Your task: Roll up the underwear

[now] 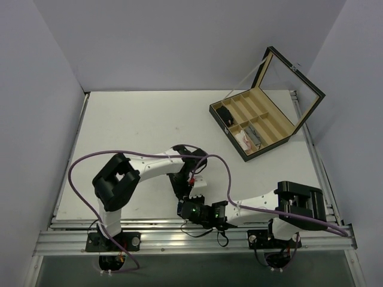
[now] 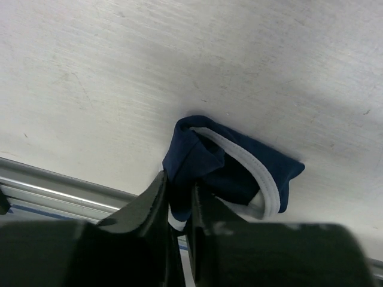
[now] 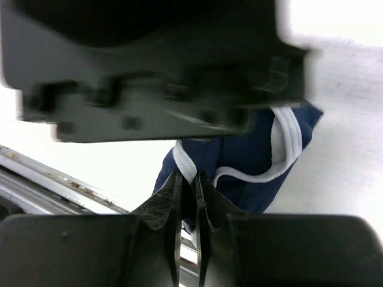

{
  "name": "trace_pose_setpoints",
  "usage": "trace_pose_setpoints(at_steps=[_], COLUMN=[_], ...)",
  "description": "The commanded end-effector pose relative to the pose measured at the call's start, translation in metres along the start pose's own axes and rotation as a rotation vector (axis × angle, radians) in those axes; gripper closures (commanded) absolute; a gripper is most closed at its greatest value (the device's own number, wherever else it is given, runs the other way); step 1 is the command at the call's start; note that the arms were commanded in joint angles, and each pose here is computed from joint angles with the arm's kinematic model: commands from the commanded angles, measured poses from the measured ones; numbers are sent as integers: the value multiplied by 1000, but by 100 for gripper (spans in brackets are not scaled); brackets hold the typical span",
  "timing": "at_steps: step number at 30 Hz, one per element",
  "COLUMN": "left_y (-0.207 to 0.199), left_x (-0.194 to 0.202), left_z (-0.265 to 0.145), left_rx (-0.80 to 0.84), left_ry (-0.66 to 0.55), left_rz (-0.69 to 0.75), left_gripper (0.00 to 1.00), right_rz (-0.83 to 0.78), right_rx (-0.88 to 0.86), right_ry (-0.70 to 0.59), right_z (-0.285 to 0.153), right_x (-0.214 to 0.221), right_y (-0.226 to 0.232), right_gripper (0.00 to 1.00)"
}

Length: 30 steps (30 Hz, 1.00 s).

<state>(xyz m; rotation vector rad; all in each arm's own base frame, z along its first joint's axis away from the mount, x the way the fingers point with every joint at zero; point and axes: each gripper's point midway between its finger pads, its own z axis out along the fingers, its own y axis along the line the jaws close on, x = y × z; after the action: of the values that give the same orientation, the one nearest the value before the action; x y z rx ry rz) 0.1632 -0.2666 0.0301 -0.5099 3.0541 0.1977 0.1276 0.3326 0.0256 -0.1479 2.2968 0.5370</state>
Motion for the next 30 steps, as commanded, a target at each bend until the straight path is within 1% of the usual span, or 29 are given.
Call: trace_pose_setpoints(at_steps=[1,3,4,5,6,7,8,9,10,11,13,14,16,19,21,27,30], left_y=[2,12,22,28,26,37,38,30,31,35,24,23,10,-8,-16,-19,-21], left_x=[-10,-21,-32,-39,-47,-52,-53,-59,-58,-52,-50,-39,-37,-26,-19,3,10], left_z=[-31,-40,-51,-54,-60,-63,-63,-68,-73,-65,-71,-63,-68,-66,-63,-35,-28], left_rx=[120,141,176,194,246,285,319,391,431,426,525,546,639,761,801,764,764], left_ry=[-15,-37,-60,-86,-112,-124,-126,-145,-155,-138,-151,-110,-124,-81,-44,46,67], left_rz=[-109,-134,-163,-171,-181,-181,-176,-171,-149,-141,-93,-65,-31,25,50,89,93], left_gripper=[73,68,58,52,48,43,42,42,42,42,42,42,42,42,42,43,45], right_rz=[-13,18,44,57,64,85,98,107,119,132,136,135,143,150,149,143,144], right_rx=[-13,-59,-78,-85,-91,-118,-109,-114,-124,-129,-134,-130,-119,-100,-94,-79,-77], right_ry=[69,100,101,102,106,99,110,109,107,104,106,107,111,114,120,122,120], right_z=[-1,-4,-6,-7,-9,-11,-12,-13,-14,-15,-17,-17,-17,-16,-15,-15,-15], right_x=[32,45,52,55,58,58,64,65,64,64,65,65,68,72,73,74,73], right_y=[-29,-37,-48,-53,-58,-56,-66,-68,-67,-67,-69,-71,-76,-83,-84,-85,-85], right_gripper=[100,100,100,100,100,100,100,100,100,100,100,100,100,100,100,100,100])
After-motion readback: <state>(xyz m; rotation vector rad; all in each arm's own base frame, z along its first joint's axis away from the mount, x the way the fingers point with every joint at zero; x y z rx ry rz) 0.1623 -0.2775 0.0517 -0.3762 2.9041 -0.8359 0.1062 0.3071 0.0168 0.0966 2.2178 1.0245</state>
